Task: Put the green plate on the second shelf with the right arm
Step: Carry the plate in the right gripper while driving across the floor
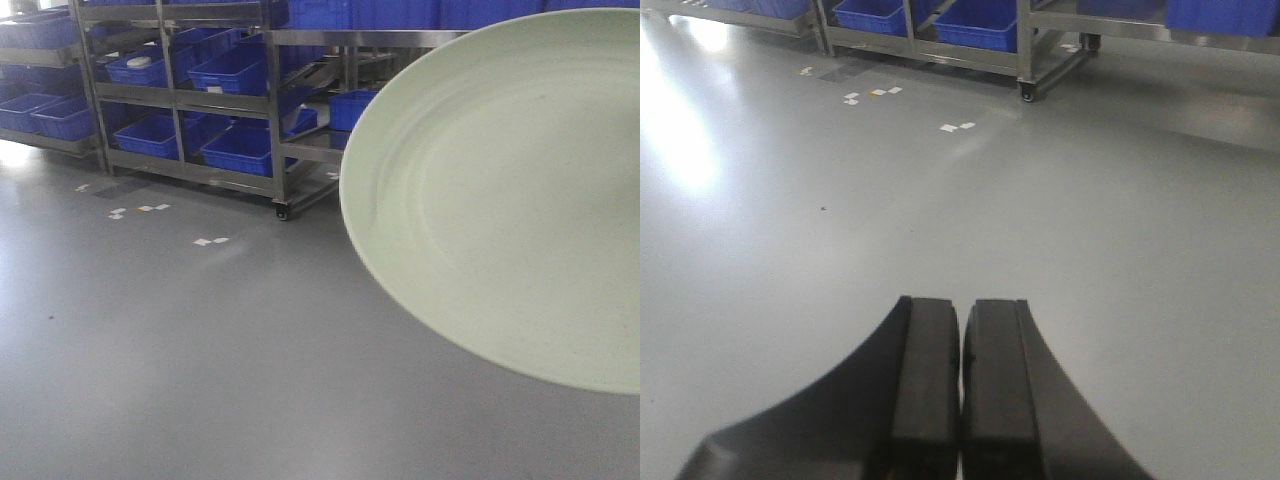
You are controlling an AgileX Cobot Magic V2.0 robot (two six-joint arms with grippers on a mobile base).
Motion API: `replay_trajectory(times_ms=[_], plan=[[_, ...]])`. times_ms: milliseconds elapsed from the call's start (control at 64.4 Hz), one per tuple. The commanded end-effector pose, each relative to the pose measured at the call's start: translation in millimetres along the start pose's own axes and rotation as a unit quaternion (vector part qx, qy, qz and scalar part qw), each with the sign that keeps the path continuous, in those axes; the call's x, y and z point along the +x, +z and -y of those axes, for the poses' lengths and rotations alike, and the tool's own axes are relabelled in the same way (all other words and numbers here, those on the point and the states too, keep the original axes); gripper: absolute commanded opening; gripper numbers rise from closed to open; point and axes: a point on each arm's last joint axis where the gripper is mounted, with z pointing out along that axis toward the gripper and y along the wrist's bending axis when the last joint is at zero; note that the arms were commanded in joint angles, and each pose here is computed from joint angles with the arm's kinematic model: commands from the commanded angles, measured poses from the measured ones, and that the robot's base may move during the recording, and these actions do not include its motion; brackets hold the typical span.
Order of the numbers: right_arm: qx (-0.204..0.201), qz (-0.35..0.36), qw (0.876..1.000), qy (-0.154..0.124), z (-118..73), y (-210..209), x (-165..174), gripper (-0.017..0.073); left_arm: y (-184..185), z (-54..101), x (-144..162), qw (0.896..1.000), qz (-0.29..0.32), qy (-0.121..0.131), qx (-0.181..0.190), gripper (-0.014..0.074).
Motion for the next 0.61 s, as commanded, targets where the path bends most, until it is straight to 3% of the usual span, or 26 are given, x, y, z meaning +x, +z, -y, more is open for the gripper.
replay_trajectory(times_ms=[0,590], plan=[[-0.032,0.063,0.998,-0.001,-8.2,-3.1,-19.1,0.0055,2.6,1.5,6.8,1.000,0.022,-0.001,0.006,0.0125],[-0.032,0.063,0.998,-0.001,-8.2,-3.1,-19.1,0.0055,2.6,1.5,6.8,1.000,0.022,-0.001,0.006,0.0125]])
